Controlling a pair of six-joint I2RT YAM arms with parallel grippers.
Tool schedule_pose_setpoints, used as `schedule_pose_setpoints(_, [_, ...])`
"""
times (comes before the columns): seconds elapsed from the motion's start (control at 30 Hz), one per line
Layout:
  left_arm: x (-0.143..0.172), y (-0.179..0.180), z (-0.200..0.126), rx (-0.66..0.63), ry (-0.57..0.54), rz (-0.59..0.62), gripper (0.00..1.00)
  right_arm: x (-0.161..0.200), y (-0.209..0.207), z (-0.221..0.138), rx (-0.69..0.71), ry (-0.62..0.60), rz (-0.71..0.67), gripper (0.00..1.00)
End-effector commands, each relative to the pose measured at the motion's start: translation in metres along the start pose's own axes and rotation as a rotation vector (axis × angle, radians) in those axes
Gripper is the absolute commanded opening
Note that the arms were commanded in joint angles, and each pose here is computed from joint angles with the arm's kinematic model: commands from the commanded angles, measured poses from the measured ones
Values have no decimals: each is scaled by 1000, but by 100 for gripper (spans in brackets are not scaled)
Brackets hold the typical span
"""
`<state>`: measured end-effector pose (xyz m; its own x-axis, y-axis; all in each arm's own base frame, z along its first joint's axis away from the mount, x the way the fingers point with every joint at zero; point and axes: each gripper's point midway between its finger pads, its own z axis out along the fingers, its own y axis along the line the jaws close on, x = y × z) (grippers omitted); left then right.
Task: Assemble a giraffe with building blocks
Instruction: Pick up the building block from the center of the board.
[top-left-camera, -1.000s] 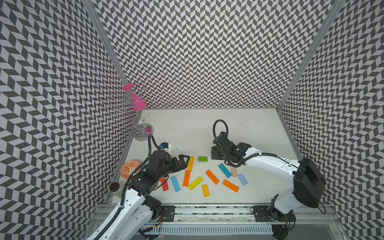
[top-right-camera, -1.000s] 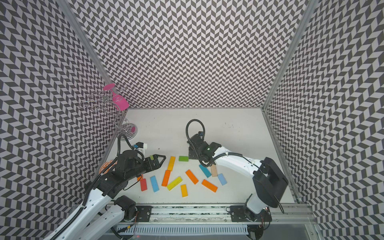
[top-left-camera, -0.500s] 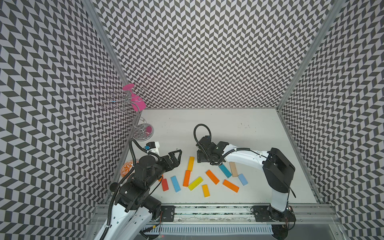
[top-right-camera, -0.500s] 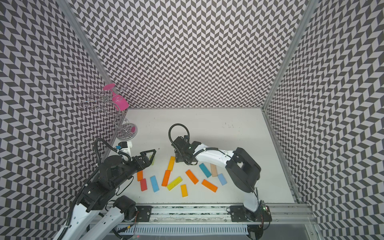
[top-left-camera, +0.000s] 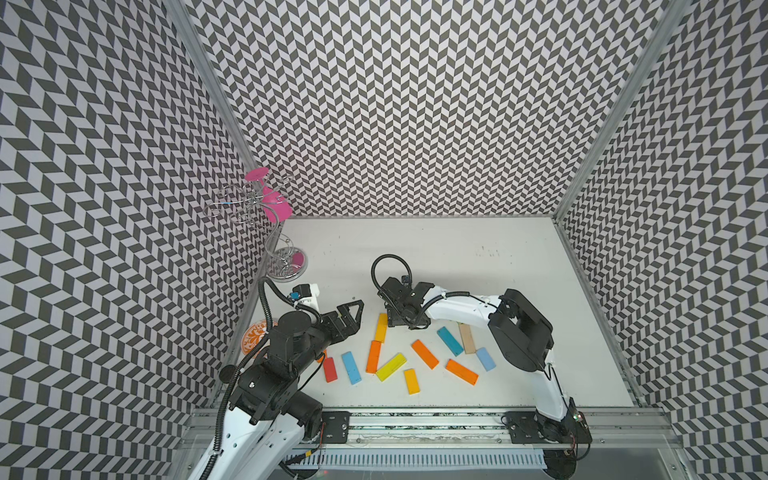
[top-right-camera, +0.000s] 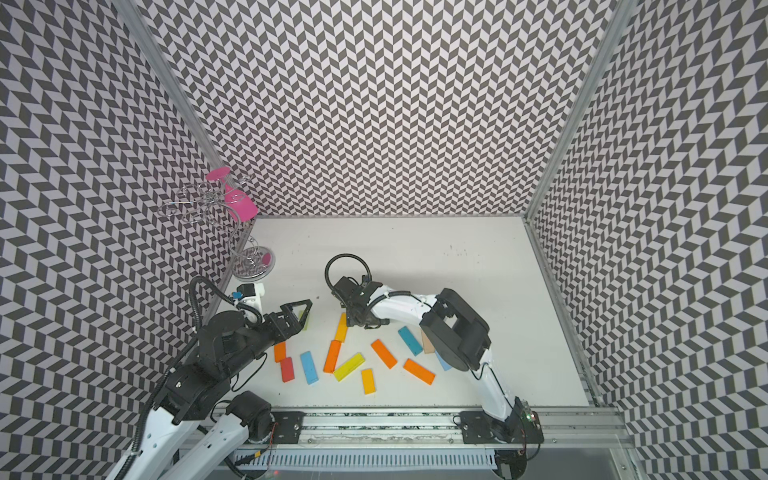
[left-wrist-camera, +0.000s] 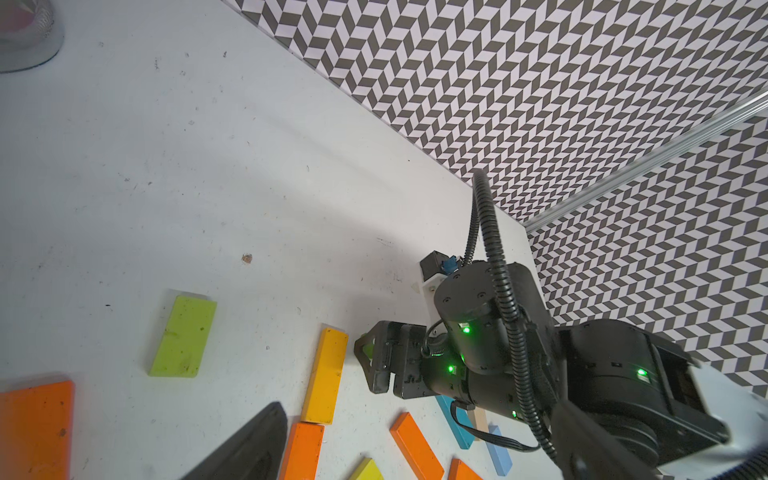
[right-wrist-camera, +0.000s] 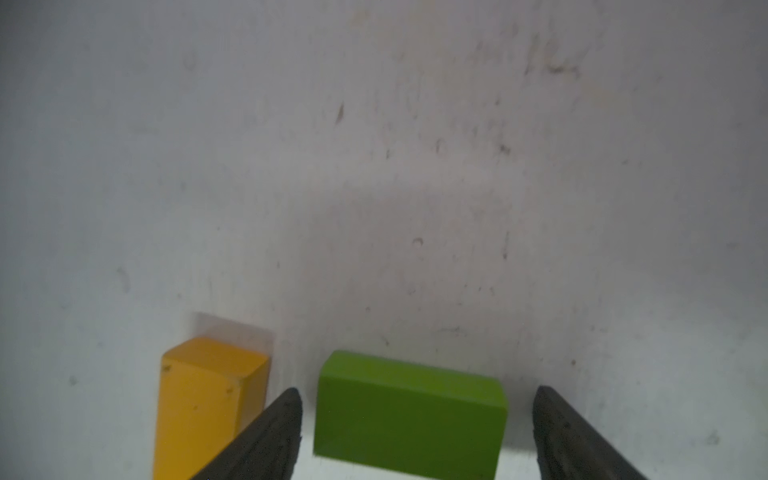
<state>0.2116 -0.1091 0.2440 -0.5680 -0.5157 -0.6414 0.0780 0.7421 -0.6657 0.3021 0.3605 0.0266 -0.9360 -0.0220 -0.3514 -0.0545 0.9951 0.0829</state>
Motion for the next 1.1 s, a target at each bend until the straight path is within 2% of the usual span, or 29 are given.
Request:
schedule_pose_setpoints(0.0, [-5,1,-5,-8,-27,17,100,-1,-5,6,56,-10,21,82])
schedule_pose_setpoints(0.23, [-7,1,-7,-10,-43,27,100,3,-8,11,103,7,12,70])
schedule_pose_setpoints(0.37, [-10,1,-8,-15,-53,37,100,6,-7,9,102,15,7,59])
schedule_pose_setpoints(0.57, [-12,-1,-5,-10,-55,52,100,-4,-10,-9,127,-16,22,53])
schedule_pose_setpoints(0.7, [-11,-5,6,-3,-34,69,100,-40,-21,-48,117,-103,49,52])
schedule_pose_setpoints(0.83, [-5,-17,26,53,13,96,100,-96,-56,-79,102,-191,98,51])
schedule_pose_setpoints(0.97, [10,-31,52,154,75,92,99,-148,-101,-75,115,-238,104,52])
schedule_pose_setpoints(1.07, [19,-37,72,161,119,103,98,-182,-128,-61,120,-251,116,52])
